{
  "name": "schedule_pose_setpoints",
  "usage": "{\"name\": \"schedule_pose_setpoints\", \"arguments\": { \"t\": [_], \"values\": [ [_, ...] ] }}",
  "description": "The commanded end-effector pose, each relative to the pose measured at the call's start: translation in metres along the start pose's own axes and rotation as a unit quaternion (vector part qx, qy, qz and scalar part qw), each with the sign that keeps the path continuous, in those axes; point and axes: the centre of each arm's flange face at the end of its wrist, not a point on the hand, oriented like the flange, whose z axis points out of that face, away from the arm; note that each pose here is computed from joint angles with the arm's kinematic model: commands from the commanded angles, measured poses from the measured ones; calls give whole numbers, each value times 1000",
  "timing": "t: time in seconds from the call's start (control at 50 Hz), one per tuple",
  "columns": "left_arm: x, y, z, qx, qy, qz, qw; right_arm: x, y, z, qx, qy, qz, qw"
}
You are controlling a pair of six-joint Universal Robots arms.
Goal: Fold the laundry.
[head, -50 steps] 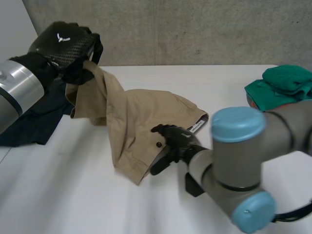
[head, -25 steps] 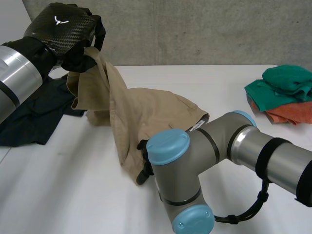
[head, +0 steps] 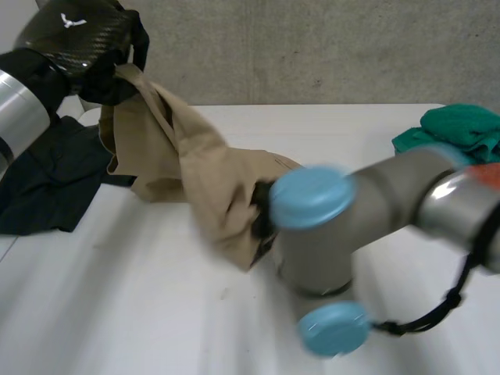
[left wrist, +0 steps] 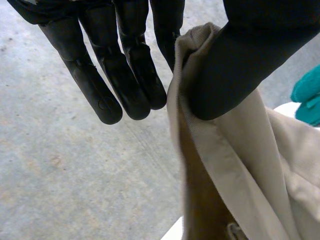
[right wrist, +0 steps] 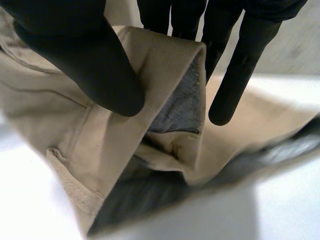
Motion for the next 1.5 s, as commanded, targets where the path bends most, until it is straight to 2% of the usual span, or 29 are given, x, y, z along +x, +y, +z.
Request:
{"name": "schedule_pose_setpoints", "arguments": {
  "t": [0.02, 0.06, 0.12, 0.2, 0.26, 0.34, 0.4, 0.46, 0.54, 0.56, 0.62, 0.64, 0.68, 0.7, 0.76, 0.82, 0.84, 0.9, 0.92, 0.98, 1.0, 1.06, 1.08, 1.16, 1.24, 1.32, 1.42, 1.5],
  "values": [
    [-9, -12, -14, -1, 1, 2, 1000, 52, -138, -23, 136, 3, -103, 985],
    [-12, -11, -19, -13, 11, -2, 1000, 70, -171, -31, 166, 12, -159, 973],
    [-13, -3, -24, -35, 34, -12, 999, 87, -200, -37, 186, 30, -198, 962],
    [-9, 10, -28, -61, 74, -35, 995, 104, -210, -39, 150, 43, -219, 963],
    [-6, 39, -21, -98, 103, -68, 987, 116, -197, -26, 93, 37, -231, 968],
    [-7, 79, 0, -125, 116, -81, 982, 127, -172, 5, 45, 32, -249, 967],
    [-4, 106, 22, -134, 123, -78, 980, 133, -157, 31, 39, 35, -275, 960],
    [-1, 114, 42, -116, 128, -60, 983, 132, -152, 52, 61, 38, -298, 952],
    [-14, 106, 83, -47, 99, -8, 994, 128, -168, 85, 160, 51, -322, 932],
    [-23, 95, 97, -12, 75, 13, 997, 126, -183, 93, 216, 59, -321, 920],
    [-42, 56, 116, 70, 15, 46, 996, 121, -215, 98, 314, 74, -314, 893],
    [-46, 45, 119, 90, 0, 49, 995, 118, -237, 95, 373, 86, -305, 872],
    [-53, 24, 122, 130, -28, 47, 990, 114, -259, 90, 432, 90, -294, 848],
    [-60, 4, 122, 164, -52, 43, 984, 111, -275, 84, 472, 91, -285, 829],
    [-66, -23, 119, 216, -80, 21, 973, 107, -293, 73, 499, 79, -271, 819],
    [-64, -30, 116, 234, -80, 6, 969, 105, -293, 70, 481, 63, -270, 832],
    [-61, -26, 114, 227, -73, -5, 971, 105, -289, 68, 451, 52, -272, 848],
    [-52, -11, 110, 200, -57, -15, 978, 106, -275, 66, 395, 37, -278, 875],
    [-45, -1, 106, 179, -44, -18, 983, 111, -263, 68, 356, 31, -280, 891],
    [-32, 22, 99, 142, -22, -20, 990, 120, -243, 69, 293, 29, -279, 914],
    [-24, 38, 94, 116, -9, -20, 993, 128, -228, 70, 249, 31, -279, 927],
    [-12, 67, 85, 73, 9, -21, 997, 140, -199, 73, 178, 35, -282, 942],
    [-4, 87, 80, 45, 19, -21, 999, 147, -177, 75, 132, 34, -288, 948],
    [19, 146, 68, -35, 47, -19, 998, 159, -123, 80, 47, 25, -318, 947],
    [41, 196, 54, -105, 75, -18, 991, 166, -72, 89, 5, 14, -341, 940],
    [58, 221, 42, -159, 104, -5, 982, 166, -42, 93, -9, 15, -344, 939],
    [57, 213, 29, -206, 121, 19, 971, 172, -43, 88, -6, 66, -334, 940],
    [48, 190, 18, -234, 128, 22, 963, 174, -68, 74, 16, 105, -312, 944]
  ]
}}
